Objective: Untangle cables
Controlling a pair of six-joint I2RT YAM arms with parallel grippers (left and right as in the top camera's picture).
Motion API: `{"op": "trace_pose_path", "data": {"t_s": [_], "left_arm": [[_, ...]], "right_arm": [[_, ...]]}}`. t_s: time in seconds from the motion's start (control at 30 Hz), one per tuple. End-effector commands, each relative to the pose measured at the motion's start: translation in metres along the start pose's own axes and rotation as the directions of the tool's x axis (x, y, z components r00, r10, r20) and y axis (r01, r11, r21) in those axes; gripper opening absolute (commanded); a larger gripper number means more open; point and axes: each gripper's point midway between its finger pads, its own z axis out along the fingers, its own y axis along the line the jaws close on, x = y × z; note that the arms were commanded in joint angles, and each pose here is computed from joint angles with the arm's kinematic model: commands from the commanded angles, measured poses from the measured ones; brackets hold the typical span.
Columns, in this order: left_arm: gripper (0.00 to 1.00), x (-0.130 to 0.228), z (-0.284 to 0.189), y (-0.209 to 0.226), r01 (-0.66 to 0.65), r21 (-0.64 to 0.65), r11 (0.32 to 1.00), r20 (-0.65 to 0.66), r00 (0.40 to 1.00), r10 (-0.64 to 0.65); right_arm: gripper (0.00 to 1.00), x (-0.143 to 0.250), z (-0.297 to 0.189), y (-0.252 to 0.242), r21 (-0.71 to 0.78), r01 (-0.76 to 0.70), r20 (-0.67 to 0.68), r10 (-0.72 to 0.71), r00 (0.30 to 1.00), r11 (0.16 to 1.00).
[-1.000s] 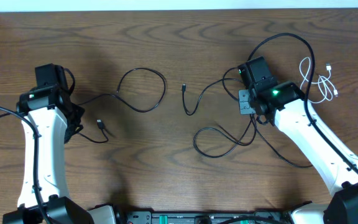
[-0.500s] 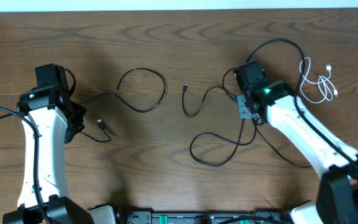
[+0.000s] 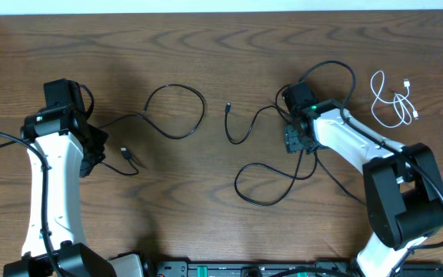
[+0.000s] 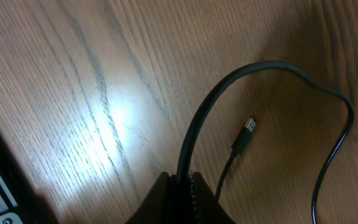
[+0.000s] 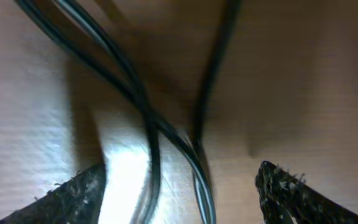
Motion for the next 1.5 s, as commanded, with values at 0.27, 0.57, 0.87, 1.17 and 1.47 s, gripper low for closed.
{"op": "trace_pose_path", "data": {"t_s": [0.27, 0.57, 0.87, 1.17, 1.47], "left_arm": [[0.15, -0.001, -0.001, 0.001, 0.009, -0.005, 1.000, 0.000, 1.000, -0.009], [0.45, 0.005, -0.001, 0.008, 0.000, -0.033, 0.999, -0.024, 1.000, -0.001], [0.98, 0.006, -0.001, 0.008, -0.001, -0.035, 0.999, -0.025, 1.000, 0.000], [0.98, 0.006, -0.001, 0.008, -0.001, -0.035, 0.999, -0.025, 1.000, 0.000], [0.98, 0.006, -0.001, 0.008, -0.001, -0.035, 0.999, -0.025, 1.000, 0.000]], "right_arm": [[0.65, 0.016, 0.034, 0.014, -0.044, 0.001, -0.090, -0.005, 0.996, 0.999], [0.75, 0.013, 0.037, 0.015, -0.149, -0.078, -0.117, 0.060, 0.991, 0.986], [0.56, 0.026, 0.035, 0.018, -0.259, -0.029, -0.176, -0.017, 0.984, 0.965], [0.01, 0.044, 0.017, 0.069, -0.493, 0.051, -0.184, -0.162, 0.970, 0.869], [0.53, 0.027, -0.008, 0.070, -0.537, 0.026, -0.177, -0.142, 0.974, 0.843]]}}
